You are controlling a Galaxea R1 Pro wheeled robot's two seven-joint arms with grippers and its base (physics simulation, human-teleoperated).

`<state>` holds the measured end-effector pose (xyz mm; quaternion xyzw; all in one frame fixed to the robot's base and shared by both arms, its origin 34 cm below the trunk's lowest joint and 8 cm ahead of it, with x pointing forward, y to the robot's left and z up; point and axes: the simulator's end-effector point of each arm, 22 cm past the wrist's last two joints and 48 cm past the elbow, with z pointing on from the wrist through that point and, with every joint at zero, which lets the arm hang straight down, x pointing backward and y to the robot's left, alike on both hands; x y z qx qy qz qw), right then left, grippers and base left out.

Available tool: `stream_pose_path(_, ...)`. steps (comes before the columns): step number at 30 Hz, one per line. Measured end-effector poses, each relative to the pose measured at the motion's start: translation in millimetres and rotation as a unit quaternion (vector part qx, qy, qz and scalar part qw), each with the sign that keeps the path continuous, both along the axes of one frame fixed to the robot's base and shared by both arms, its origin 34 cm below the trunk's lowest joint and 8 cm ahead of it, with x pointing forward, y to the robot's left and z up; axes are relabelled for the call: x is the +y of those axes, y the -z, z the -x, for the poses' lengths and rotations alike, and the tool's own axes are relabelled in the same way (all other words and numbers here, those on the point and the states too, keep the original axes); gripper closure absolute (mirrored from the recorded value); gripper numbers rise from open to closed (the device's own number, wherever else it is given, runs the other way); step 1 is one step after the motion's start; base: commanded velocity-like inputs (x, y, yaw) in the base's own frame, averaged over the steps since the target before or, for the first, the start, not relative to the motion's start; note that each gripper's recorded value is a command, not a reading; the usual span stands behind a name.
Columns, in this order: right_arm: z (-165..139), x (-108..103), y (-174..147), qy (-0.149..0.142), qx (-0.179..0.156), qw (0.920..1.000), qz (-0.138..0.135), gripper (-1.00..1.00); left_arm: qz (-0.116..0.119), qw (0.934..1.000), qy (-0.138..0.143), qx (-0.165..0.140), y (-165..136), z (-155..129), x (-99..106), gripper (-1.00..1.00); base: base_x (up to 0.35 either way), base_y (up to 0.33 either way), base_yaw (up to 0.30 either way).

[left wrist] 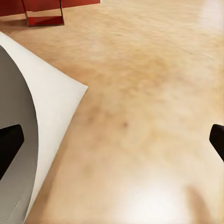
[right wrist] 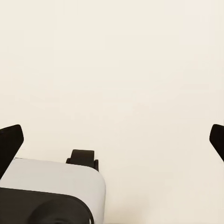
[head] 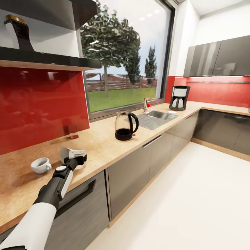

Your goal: Set up a coffee station on the kitchen countertop: keep the coffee maker on the countertop, move the bottle of coffee from the kitchen shelf to the counter next to the coffee maker, place a paper coffee filter on top of the coffee maker, put the saucer next to the coffee maker with the coffee cup on the saucer, and place the electric kettle next to the coffee maker.

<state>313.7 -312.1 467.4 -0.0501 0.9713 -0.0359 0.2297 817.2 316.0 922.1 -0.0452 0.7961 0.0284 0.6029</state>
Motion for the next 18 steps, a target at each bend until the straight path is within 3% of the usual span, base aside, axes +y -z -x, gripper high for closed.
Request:
stream_pose_path(7,-7,-14,-4,-0.002,-0.014,0.9999,0.008,-1.00,0.006,0.9999,0.005,0.015,17,4,-6,-1.00,0.000,0.000,0.000)
stream_pose_path(18,-8,-15,-5,-0.002,-0.015,0.9998,0.009,-1.00,0.004,1.0000,0.006,-0.006,10,1,-7,-1.00,0.000,0.019,0.000)
